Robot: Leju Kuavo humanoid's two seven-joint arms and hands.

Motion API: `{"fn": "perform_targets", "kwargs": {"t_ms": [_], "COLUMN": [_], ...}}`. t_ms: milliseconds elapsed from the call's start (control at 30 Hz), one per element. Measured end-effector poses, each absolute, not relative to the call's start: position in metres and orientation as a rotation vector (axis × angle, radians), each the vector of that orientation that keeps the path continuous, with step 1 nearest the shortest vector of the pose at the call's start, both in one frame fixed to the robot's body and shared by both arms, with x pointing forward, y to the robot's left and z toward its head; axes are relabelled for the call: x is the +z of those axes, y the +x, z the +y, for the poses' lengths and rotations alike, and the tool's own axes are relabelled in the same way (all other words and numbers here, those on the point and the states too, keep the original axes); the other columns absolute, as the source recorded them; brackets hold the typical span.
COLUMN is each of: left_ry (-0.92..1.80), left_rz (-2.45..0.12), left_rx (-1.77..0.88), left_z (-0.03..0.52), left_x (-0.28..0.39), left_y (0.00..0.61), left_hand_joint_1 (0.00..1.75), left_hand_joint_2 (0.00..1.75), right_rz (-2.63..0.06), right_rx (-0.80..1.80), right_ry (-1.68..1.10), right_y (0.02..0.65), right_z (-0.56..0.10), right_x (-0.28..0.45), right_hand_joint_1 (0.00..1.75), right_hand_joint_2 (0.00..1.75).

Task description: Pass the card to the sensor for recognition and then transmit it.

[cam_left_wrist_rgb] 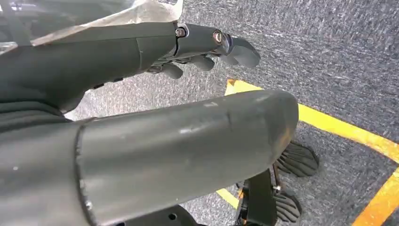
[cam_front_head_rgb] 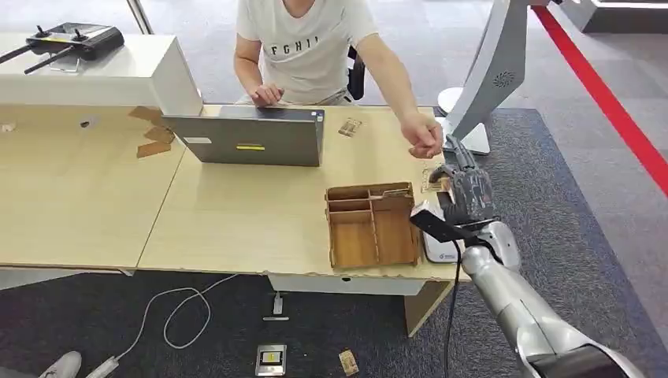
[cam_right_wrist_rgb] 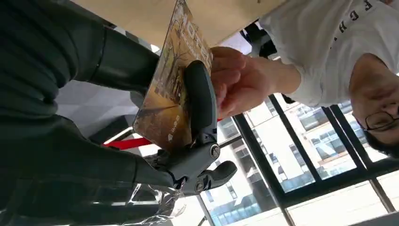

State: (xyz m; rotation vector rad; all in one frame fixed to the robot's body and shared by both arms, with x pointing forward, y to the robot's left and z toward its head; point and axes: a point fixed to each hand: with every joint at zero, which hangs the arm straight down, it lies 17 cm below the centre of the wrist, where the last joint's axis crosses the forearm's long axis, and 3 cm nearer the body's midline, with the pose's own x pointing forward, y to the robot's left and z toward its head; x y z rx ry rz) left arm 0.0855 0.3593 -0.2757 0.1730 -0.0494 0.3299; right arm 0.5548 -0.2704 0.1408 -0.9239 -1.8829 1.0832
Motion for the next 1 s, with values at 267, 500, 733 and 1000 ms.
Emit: {"fn": "perform_targets", "kwargs": {"t_ms": [267,500,733,1000], "left_ry": [0.173,0.172,0.176,0.19], "left_rz": [-0.049,-0.047,-0.036,0.003], "left_rx": [0.331,0.335,0.358,0.382], "left_z": [0.359,0.359,0.36,0.361], "left_x": [-0.276,-0.276,-0.276,-0.276], "left_y": [0.085,0.085,0.083,0.076], "left_hand_joint_1": [0.0,0.0,0.0,0.0], "left_hand_joint_2": [0.0,0.0,0.0,0.0], "right_rz": [-1.871,-1.842,-1.761,-1.693], "right_rx": [1.097,1.101,1.11,1.184], "right_ry": [-0.928,-0.945,-0.94,-0.96], "right_y": [0.555,0.559,0.585,0.605], "right_z": [-0.273,-0.278,-0.292,-0.299], "right_x": [0.137,0.137,0.156,0.176], "right_hand_joint_1": [1.75,1.75,1.75,1.75], "right_hand_joint_2": [1.75,1.75,1.75,1.75]}}
